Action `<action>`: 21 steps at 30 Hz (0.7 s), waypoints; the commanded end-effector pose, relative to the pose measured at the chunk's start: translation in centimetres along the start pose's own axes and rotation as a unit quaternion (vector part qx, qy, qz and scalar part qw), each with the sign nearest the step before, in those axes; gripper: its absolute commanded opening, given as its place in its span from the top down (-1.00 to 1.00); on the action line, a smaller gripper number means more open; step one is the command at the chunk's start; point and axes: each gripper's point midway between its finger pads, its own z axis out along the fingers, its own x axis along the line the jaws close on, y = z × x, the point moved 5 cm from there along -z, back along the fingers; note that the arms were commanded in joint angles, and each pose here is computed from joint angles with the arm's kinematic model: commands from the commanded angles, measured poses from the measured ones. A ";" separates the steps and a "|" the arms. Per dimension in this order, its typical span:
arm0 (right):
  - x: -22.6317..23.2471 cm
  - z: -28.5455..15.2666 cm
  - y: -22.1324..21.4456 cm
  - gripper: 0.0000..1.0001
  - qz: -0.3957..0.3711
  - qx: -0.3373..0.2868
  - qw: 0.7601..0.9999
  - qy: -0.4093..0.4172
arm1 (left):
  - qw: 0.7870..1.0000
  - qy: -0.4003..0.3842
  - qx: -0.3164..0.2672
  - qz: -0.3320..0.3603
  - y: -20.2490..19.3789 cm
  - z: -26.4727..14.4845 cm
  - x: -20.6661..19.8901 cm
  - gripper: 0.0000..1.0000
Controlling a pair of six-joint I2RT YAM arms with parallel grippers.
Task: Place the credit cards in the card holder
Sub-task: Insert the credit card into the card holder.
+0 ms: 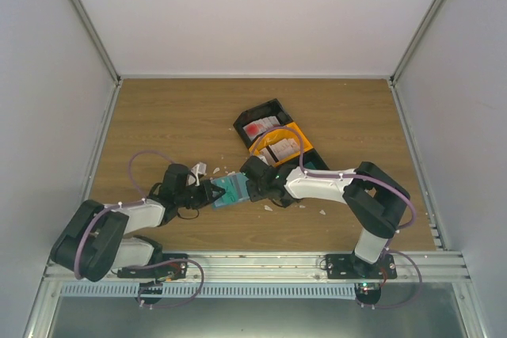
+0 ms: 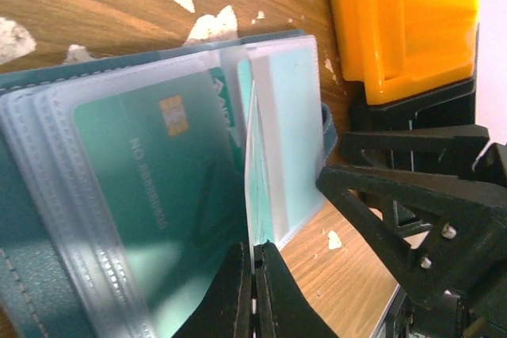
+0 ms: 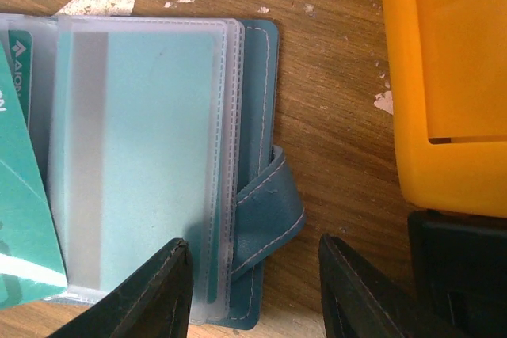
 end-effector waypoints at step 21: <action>-0.2 0.9 -2.2 0.17 0.001 0.042 0.999 -0.002 | 0.999 0.025 0.031 -0.023 0.9 2.4 1.5 1.00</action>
